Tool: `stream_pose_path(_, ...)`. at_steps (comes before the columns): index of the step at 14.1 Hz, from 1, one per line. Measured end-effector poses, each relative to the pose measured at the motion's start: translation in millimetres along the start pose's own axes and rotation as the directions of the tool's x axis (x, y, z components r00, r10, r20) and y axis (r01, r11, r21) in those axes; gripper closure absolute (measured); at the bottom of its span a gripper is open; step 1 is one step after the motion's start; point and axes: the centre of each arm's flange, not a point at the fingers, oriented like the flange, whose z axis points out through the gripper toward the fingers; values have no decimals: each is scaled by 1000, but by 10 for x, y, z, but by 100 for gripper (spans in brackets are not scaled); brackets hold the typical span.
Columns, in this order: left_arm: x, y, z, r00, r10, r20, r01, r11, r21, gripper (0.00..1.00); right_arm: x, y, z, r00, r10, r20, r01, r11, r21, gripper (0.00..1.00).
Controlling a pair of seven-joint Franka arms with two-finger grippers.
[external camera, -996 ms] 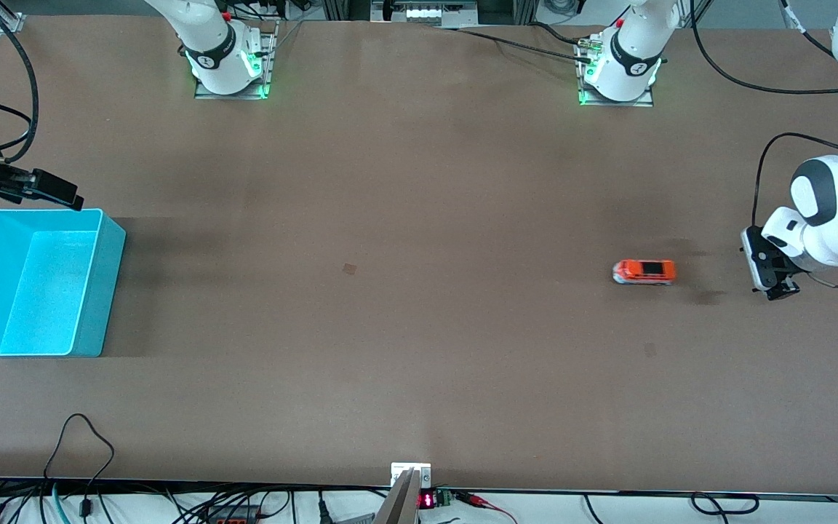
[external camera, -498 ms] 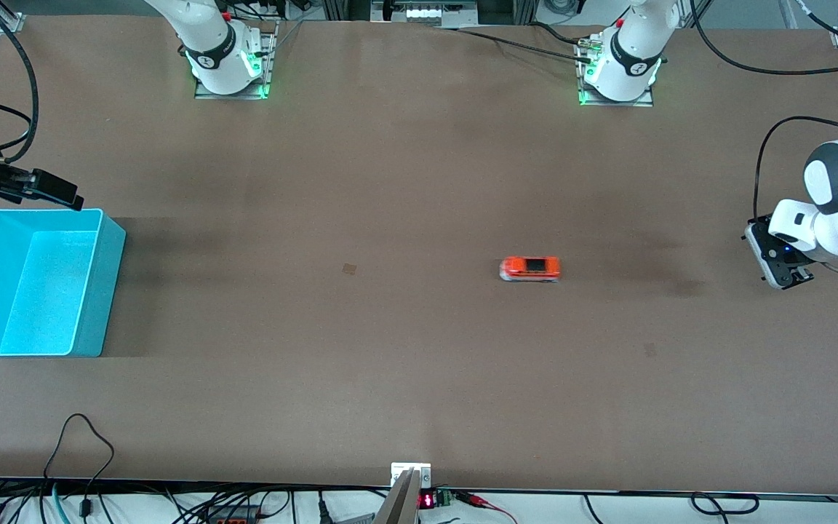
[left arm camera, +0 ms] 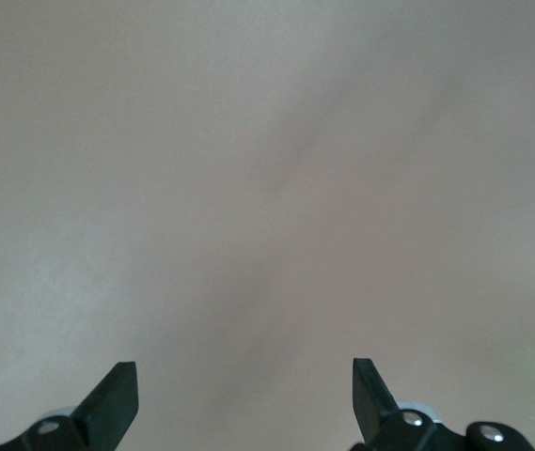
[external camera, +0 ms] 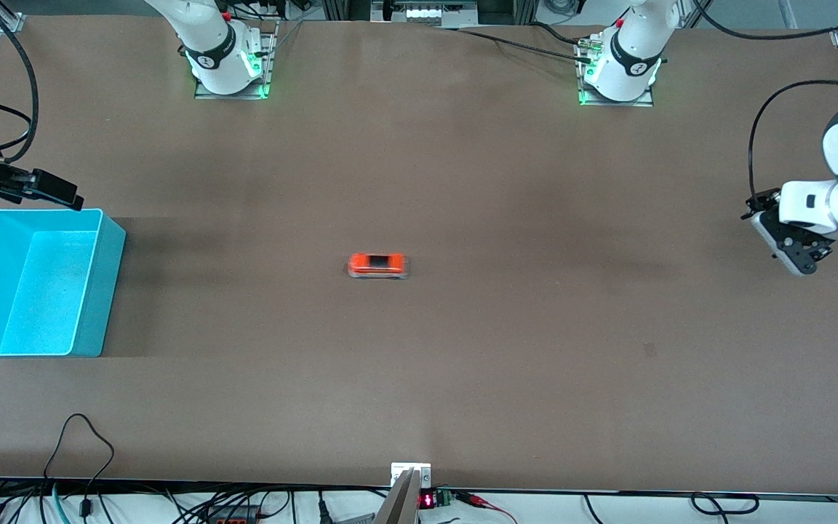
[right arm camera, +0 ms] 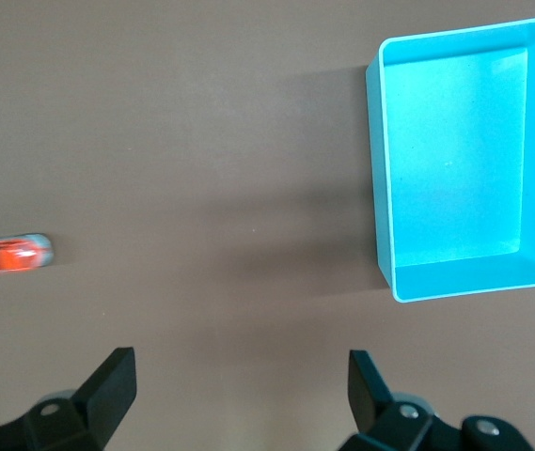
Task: Wind up bus and store in blue box
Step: 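Release the bus so it rolls toward the blue box, raise left gripper, then reach the right gripper down to the bus beside the blue box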
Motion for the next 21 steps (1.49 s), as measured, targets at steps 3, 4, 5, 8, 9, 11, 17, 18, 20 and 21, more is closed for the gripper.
stream_pose_path(3, -95, 150, -559, 993, -114, 0, 114, 992, -53, 0, 0, 0, 0, 1000, 0, 0, 0, 1000, 0, 0)
stream_pose_path(4, -122, 194, -796, 985, -171, 13, 172, 983, -67, 0, 0, 0, 0, 1000, 0, 0, 0, 1000, 0, 0)
stream_pose_path(5, -113, 248, -1027, 973, -227, 27, 229, 971, -76, 0, 0, 0, 0, 1000, 0, 0, 0, 1000, 0, 0)
stream_pose_path(8, 99, 463, -1463, 907, -416, 63, 420, 905, -70, 0, 0, 0, 0, 1000, 0, 0, 0, 1000, 0, 0)
stream_pose_path(9, 158, 503, -1486, 889, -452, 68, 456, 887, -66, 0, 0, 0, 0, 1000, 0, 0, 0, 1000, 0, 0)
stream_pose_path(11, 342, 601, -1503, 878, -473, 73, 477, 877, -52, 0, 0, -1, 0, 1000, 0, 0, 0, 1000, 0, 0)
stream_pose_path(17, 808, 968, -1915, 655, -752, -77, 755, 655, 27, 0, 3, -15, 16, 1000, -2, 4, 2, 1000, 0, 0)
stream_pose_path(18, 795, 1006, -1973, 647, -757, -90, 761, 648, 24, 0, 13, -32, 58, 1000, -5, 14, 5, 1000, -1, 0)
stream_pose_path(20, 814, 1087, -2045, 646, -756, -105, 761, 649, 7, 0, 60, -104, 202, 999, -16, 40, 16, 1000, -4, 0)
stream_pose_path(21, 833, 1113, -2055, 648, -754, -107, 758, 652, 1, 0, 95, -147, 293, 998, -23, 56, 23, 1000, -6, 0)
